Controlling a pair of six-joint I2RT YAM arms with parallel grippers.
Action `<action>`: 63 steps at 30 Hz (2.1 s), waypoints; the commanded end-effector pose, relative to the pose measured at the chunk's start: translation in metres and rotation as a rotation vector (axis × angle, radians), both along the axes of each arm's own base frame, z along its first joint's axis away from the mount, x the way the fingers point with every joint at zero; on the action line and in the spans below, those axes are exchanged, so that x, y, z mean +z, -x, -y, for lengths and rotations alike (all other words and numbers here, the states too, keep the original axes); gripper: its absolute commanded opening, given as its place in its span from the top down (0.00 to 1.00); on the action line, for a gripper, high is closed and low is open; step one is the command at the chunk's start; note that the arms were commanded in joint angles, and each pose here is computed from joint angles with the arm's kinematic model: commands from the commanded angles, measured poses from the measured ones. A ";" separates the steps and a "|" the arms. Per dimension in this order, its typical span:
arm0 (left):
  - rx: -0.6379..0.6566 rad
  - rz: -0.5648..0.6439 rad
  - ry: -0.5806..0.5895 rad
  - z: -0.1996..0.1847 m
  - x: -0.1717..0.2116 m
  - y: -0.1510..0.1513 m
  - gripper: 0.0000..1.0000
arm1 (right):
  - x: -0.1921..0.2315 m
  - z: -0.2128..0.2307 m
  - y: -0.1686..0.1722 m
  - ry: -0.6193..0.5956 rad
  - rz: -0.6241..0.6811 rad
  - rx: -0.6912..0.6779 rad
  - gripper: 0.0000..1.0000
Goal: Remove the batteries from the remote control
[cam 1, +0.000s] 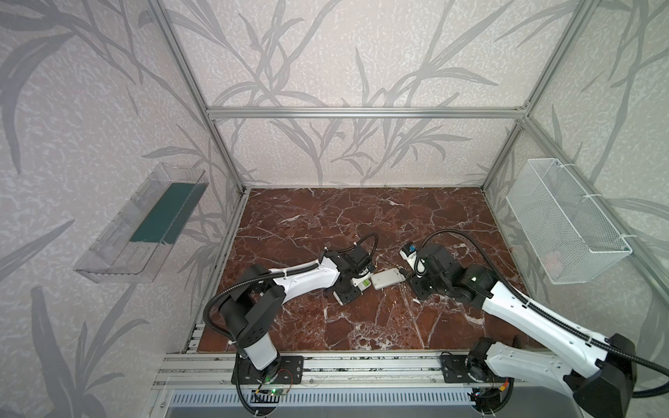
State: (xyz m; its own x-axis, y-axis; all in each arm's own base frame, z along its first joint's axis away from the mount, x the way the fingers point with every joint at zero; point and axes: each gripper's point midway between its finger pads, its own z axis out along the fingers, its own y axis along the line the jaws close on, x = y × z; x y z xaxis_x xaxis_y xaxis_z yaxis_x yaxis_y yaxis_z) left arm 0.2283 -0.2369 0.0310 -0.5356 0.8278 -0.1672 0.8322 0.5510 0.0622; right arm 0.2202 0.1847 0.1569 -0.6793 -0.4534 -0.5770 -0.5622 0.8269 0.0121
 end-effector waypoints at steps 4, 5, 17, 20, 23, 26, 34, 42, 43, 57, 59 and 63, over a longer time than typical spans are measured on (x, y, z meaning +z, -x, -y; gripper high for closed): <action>-0.059 -0.025 -0.026 0.016 -0.010 -0.003 0.50 | 0.015 0.003 -0.004 -0.032 0.052 -0.008 1.00; -0.069 -0.031 -0.027 0.017 -0.012 -0.003 0.50 | 0.016 0.003 -0.004 -0.034 0.054 -0.011 1.00; -0.098 0.029 0.073 0.055 -0.009 -0.026 0.44 | 0.015 0.008 -0.005 -0.030 0.049 -0.023 1.00; -0.102 0.030 0.082 0.056 -0.013 -0.025 0.41 | 0.014 0.008 -0.005 -0.029 0.046 -0.025 1.00; -0.094 0.029 0.096 0.054 -0.016 -0.022 0.37 | 0.014 0.008 -0.005 -0.029 0.046 -0.026 1.00; -0.067 0.038 0.108 0.051 -0.018 -0.020 0.34 | 0.016 0.009 -0.006 -0.032 0.051 -0.027 1.00; 0.043 0.149 0.220 0.046 0.005 -0.025 0.01 | 0.016 0.008 -0.006 -0.033 0.053 -0.018 1.00; 0.290 0.286 0.370 0.032 0.046 -0.042 0.01 | 0.016 0.004 -0.005 -0.044 0.046 0.003 1.00; 0.283 0.282 0.379 0.033 0.047 -0.039 0.01 | 0.016 0.004 -0.005 -0.041 0.042 0.013 1.00; 0.299 0.204 0.357 0.022 0.014 -0.019 0.11 | 0.012 0.001 0.019 0.119 -0.070 0.281 1.00; 0.297 0.219 0.355 0.021 0.011 -0.020 0.12 | 0.009 0.001 0.021 0.133 -0.092 0.303 1.00; 0.277 0.253 0.334 0.018 0.007 -0.025 0.13 | 0.006 -0.001 0.024 0.141 -0.117 0.332 1.00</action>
State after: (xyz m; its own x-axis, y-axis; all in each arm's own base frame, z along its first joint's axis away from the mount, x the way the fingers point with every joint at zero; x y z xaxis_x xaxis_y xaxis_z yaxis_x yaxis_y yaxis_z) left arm 0.2440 -0.2530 0.0365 -0.6535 0.5521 -0.5178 0.6436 0.7654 0.0038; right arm 0.2039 0.1859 0.1596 -0.5660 -0.6942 -0.4447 -0.7676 0.6405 -0.0227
